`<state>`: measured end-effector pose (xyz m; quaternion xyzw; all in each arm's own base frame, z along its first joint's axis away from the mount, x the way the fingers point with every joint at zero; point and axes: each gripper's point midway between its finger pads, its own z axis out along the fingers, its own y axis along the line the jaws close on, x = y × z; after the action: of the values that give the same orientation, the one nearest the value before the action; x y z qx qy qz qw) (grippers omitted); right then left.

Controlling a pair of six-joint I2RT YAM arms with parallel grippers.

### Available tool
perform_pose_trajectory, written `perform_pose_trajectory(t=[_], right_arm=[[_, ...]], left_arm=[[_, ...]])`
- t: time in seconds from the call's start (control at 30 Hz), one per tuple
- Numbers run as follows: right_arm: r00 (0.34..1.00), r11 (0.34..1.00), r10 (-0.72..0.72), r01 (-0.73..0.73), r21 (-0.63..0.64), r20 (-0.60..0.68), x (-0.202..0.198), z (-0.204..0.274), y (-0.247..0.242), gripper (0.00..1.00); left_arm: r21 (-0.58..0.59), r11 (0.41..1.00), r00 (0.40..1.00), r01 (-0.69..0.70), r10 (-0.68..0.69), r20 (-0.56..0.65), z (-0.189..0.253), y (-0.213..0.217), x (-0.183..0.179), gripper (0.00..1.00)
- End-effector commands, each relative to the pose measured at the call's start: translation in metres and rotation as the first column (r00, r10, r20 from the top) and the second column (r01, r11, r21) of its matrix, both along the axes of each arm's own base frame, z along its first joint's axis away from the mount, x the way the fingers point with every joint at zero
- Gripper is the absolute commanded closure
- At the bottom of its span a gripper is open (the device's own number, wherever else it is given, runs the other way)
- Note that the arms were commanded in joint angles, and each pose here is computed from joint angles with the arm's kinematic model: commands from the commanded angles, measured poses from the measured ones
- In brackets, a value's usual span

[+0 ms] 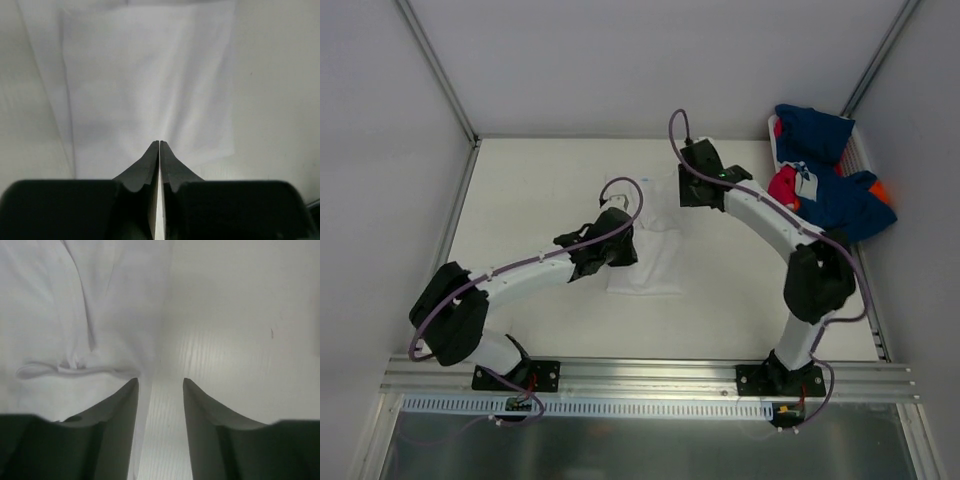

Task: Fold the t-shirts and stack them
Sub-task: Grab one side of the 2/3 rectangular tshirt with both arms

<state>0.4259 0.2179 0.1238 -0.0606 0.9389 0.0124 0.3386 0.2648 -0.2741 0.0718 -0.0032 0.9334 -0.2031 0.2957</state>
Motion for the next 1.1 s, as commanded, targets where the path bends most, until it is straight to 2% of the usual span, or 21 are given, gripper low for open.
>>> perform_pose_trajectory(t=[0.0, 0.03, 0.07, 0.1, 0.17, 0.2, 0.27, 0.3, 0.4, 0.43, 0.47, 0.63, 0.7, 0.83, 1.07], right_arm=[[0.994, 0.999, -0.017, 0.013, 0.036, 0.107, -0.04, 0.062, -0.03, 0.53], [0.994, 0.998, -0.016, 0.009, 0.061, 0.104, -0.05, 0.065, -0.032, 0.43], [0.991, 0.995, -0.01, -0.004, 0.1, 0.133, -0.063, 0.082, -0.035, 0.26], [0.996, 0.992, 0.018, -0.029, 0.122, 0.086, -0.08, 0.067, -0.035, 0.17], [0.998, 0.982, 0.03, -0.04, 0.187, 0.06, -0.1, 0.064, -0.033, 0.11], [0.997, 0.966, 0.069, -0.077, 0.248, 0.042, -0.119, 0.058, -0.027, 0.09], [0.996, 0.936, 0.077, -0.088, 0.341, 0.044, -0.13, 0.056, -0.018, 0.07], [0.991, 0.905, 0.136, -0.128, 0.405, 0.01, -0.151, 0.046, -0.01, 0.06], [0.986, 0.837, 0.163, -0.155, 0.524, 0.032, -0.165, 0.049, 0.003, 0.06], [0.985, 0.833, 0.171, -0.149, 0.532, 0.009, -0.173, 0.037, 0.003, 0.06], [0.985, 0.822, 0.169, -0.153, 0.549, 0.021, -0.173, 0.037, 0.004, 0.06], [0.977, 0.725, 0.212, -0.154, 0.671, -0.005, -0.194, 0.024, 0.019, 0.06], [0.977, 0.692, 0.214, -0.144, 0.708, -0.011, -0.199, 0.016, 0.023, 0.06], [0.98, 0.676, 0.197, -0.113, 0.728, -0.031, -0.201, 0.002, 0.024, 0.06], [0.985, 0.712, 0.158, -0.061, 0.7, -0.075, -0.206, -0.018, 0.014, 0.06]], left_arm=[[0.072, 0.994, 0.969, -0.081, 0.062, 0.241, 0.075, 0.028, 0.027, 0.92], [0.065, 0.993, 0.956, -0.101, 0.079, 0.281, 0.092, 0.036, 0.027, 0.81], [0.079, 0.99, 0.947, -0.116, 0.086, 0.31, 0.099, 0.043, 0.028, 0.58], [0.101, 0.983, 0.935, -0.156, 0.114, 0.336, 0.104, 0.057, 0.027, 0.45], [0.132, 0.976, 0.935, -0.171, 0.119, 0.334, 0.1, 0.067, 0.023, 0.19], [0.144, 0.977, 0.948, -0.154, 0.105, 0.301, 0.089, 0.069, 0.016, 0.01], [0.123, 0.984, 0.964, -0.13, 0.097, 0.248, 0.075, 0.066, 0.006, 0.01], [0.117, 0.988, 0.978, -0.097, 0.073, 0.194, 0.057, 0.066, -0.007, 0.01], [0.049, 0.998, 0.985, -0.044, 0.035, 0.17, 0.039, 0.061, -0.023, 0.01], [-0.001, 1.0, 0.987, -0.003, 0.004, 0.16, 0.038, 0.054, -0.031, 0.01], [-0.062, 0.998, 0.982, 0.021, -0.009, 0.191, 0.044, 0.047, -0.03, 0.01], [-0.126, 0.988, 0.981, 0.084, -0.06, 0.185, 0.028, 0.054, -0.051, 0.01], [-0.206, 0.972, 0.977, 0.117, -0.075, 0.202, 0.024, 0.053, -0.053, 0.01], [-0.338, 0.934, 0.976, 0.114, -0.043, 0.213, 0.019, 0.061, -0.047, 0.01], [-0.291, 0.951, 0.99, 0.103, -0.069, 0.125, -0.014, 0.063, -0.044, 0.01]])
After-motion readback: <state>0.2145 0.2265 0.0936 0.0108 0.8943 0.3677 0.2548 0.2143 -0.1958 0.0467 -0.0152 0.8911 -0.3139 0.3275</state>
